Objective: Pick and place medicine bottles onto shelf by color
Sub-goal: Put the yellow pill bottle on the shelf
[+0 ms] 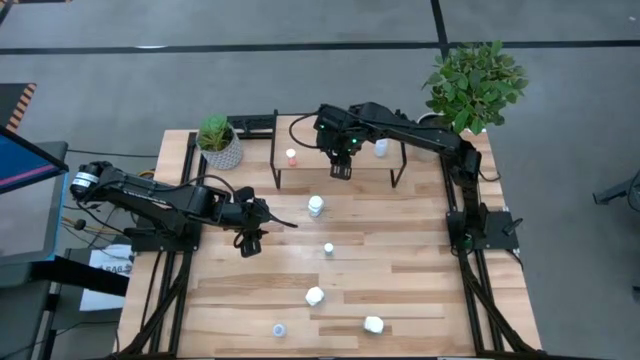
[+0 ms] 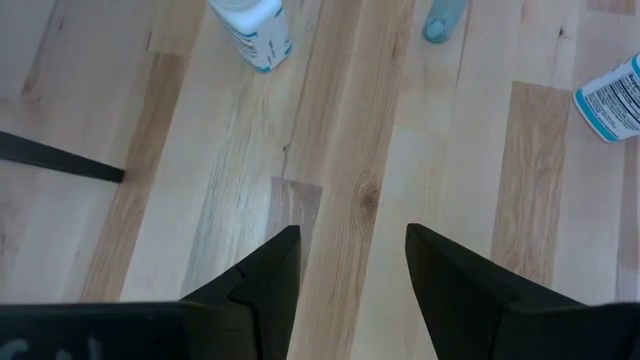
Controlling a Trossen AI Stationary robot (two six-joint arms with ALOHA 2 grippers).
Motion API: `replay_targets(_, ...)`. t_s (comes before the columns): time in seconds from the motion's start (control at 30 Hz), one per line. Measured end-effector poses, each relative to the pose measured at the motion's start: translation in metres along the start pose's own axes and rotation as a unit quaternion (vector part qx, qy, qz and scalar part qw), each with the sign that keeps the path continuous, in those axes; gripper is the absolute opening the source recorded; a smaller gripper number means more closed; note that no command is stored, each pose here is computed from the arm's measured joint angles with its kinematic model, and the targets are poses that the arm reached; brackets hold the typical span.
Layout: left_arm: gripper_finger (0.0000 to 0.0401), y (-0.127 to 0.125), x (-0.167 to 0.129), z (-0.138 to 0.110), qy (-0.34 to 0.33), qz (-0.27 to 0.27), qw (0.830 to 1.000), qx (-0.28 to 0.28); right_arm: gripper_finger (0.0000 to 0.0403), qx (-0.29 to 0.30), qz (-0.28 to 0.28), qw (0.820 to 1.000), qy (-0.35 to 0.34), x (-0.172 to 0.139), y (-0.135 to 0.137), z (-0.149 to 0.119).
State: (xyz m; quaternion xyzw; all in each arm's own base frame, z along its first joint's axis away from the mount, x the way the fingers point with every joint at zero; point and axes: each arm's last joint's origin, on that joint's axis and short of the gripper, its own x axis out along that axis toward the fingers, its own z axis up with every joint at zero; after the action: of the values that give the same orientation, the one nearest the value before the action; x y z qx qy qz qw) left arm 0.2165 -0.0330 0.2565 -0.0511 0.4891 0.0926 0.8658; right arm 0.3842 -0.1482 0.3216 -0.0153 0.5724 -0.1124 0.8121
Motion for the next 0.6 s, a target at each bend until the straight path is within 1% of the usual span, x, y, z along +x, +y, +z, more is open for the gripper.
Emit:
replay_targets(0.2, 0.0169, 0.000, 0.000, 0.000, 0.000, 0.000, 1.000, 0.000, 0.0207, 0.000, -0.005, 1.000, 0.001, 0.000, 0.000, 0.000)
replay_targets(0.33, 0.0169, 0.000, 0.000, 0.000, 0.000, 0.000, 1.000, 0.000, 0.0202, 0.000, -0.023, 1.000, 0.003, -0.002, -0.001, 0.000)
replay_targets(0.47, 0.0169, 0.000, 0.000, 0.000, 0.000, 0.000, 1.000, 0.000, 0.0199, 0.001, -0.034, 0.999, -0.006, -0.013, -0.003, 0.003)
replay_targets(0.6, 0.0169, 0.000, 0.000, 0.000, 0.000, 0.000, 1.000, 0.000, 0.0198, -0.001, -0.035, 0.999, -0.018, -0.034, -0.002, 0.005)
